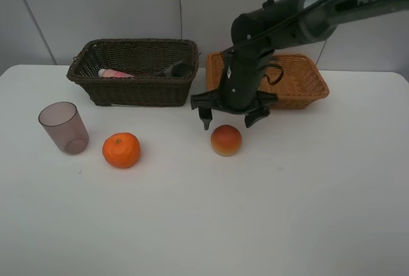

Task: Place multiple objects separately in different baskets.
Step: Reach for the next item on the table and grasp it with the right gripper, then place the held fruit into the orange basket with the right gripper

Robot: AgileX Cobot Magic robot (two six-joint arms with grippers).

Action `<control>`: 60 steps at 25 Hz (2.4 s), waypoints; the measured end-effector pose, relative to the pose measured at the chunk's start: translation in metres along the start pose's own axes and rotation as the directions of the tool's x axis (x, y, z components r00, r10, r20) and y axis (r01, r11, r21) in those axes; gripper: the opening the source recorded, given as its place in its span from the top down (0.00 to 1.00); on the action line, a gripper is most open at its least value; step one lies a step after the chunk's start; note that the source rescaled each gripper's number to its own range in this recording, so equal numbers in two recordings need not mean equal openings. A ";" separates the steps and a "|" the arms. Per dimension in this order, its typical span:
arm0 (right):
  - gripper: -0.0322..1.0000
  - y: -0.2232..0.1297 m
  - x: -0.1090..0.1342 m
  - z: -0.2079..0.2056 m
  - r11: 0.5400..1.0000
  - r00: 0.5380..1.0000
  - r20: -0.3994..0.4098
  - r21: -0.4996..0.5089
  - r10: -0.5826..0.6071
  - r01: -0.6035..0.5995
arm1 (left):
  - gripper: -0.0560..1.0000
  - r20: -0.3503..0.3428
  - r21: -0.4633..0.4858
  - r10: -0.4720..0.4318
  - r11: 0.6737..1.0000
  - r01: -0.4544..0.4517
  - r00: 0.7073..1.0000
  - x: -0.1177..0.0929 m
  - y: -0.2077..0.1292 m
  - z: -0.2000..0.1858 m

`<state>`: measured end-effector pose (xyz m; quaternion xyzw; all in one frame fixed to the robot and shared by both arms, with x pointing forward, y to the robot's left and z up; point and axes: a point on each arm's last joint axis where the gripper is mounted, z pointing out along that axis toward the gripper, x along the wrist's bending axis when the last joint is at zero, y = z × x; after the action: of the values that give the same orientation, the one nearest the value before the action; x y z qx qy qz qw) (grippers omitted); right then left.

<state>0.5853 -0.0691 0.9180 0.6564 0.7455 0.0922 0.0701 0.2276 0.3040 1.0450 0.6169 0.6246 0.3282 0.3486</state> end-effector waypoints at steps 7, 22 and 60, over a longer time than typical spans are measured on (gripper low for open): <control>0.12 0.000 0.001 0.011 1.000 1.000 -0.004 -0.001 -0.002 0.002 | 0.08 0.000 0.000 0.000 1.000 0.000 1.000 0.000 0.000 0.000; 0.12 -0.007 0.000 0.033 0.998 1.000 0.025 0.055 -0.012 0.011 | 0.08 0.000 0.000 0.000 1.000 0.000 1.000 0.000 0.000 0.000; 0.48 -0.003 -0.006 -0.008 0.993 0.995 0.024 0.070 -0.098 0.096 | 0.08 0.000 0.000 0.000 1.000 0.000 1.000 0.000 0.000 0.000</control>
<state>0.5808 -0.0754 0.9253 0.6226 0.7782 0.0538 0.0622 0.2276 0.3040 1.0450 0.6169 0.6246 0.3282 0.3486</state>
